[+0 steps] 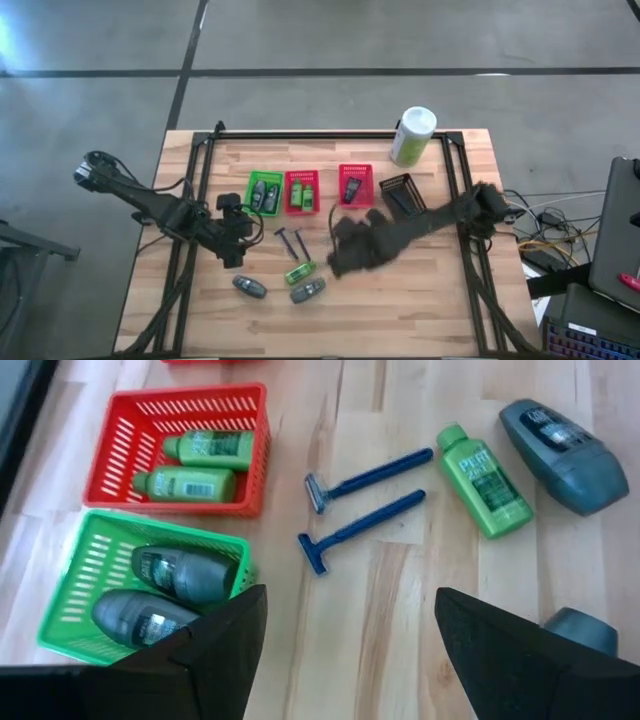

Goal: Pick & Place Travel size toiletries
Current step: Put the blue shaving cream tube into the right red bin, then put the gray deodorant into the green bin

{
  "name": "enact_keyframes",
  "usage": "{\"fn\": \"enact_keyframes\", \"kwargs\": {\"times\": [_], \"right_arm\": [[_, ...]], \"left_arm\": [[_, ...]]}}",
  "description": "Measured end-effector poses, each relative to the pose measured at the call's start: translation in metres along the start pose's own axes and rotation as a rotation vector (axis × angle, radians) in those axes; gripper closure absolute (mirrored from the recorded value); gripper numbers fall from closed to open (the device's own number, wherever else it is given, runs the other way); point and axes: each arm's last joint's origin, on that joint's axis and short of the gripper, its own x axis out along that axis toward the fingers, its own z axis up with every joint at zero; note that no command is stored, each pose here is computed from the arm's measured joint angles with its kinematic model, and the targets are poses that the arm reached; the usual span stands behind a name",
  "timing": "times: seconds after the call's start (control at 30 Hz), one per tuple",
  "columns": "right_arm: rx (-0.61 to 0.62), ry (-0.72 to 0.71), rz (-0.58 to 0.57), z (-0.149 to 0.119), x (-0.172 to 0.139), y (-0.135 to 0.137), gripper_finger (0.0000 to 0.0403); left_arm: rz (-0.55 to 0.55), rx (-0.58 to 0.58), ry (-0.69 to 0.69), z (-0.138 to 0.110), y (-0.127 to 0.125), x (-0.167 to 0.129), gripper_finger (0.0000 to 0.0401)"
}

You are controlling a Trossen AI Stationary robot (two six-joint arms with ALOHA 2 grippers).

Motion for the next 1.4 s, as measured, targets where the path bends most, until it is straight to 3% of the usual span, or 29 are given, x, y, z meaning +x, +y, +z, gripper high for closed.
{"fn": "enact_keyframes", "kwargs": {"times": [0.2,0.27,0.4,0.53,1.0,1.4], "right_arm": [[0.223,0.032,-0.081,0.05,0.032,-0.077,0.0272],[0.286,0.015,-0.06,0.066,0.049,-0.099,0.0268],[0.375,-0.016,0.026,0.091,0.081,-0.131,0.0273],[0.396,-0.014,0.008,0.099,0.107,-0.15,0.0277],[0.333,0.059,-0.066,0.083,0.157,-0.156,0.0275],[0.349,0.038,-0.057,0.078,0.166,-0.158,0.0209]], "left_arm": [[0.011,-0.005,-0.017,0.001,0.0,0.0,0.0108],[0.017,-0.007,-0.024,0.002,0.0,0.0,0.0108],[0.018,-0.012,-0.031,0.002,0.0,0.0,0.0108],[0.017,-0.017,-0.034,0.003,0.0,0.0,0.0108],[0.035,-0.02,-0.041,0.003,0.0,0.0,0.0108],[0.037,-0.02,-0.042,0.003,0.0,0.0,0.0108]]}}
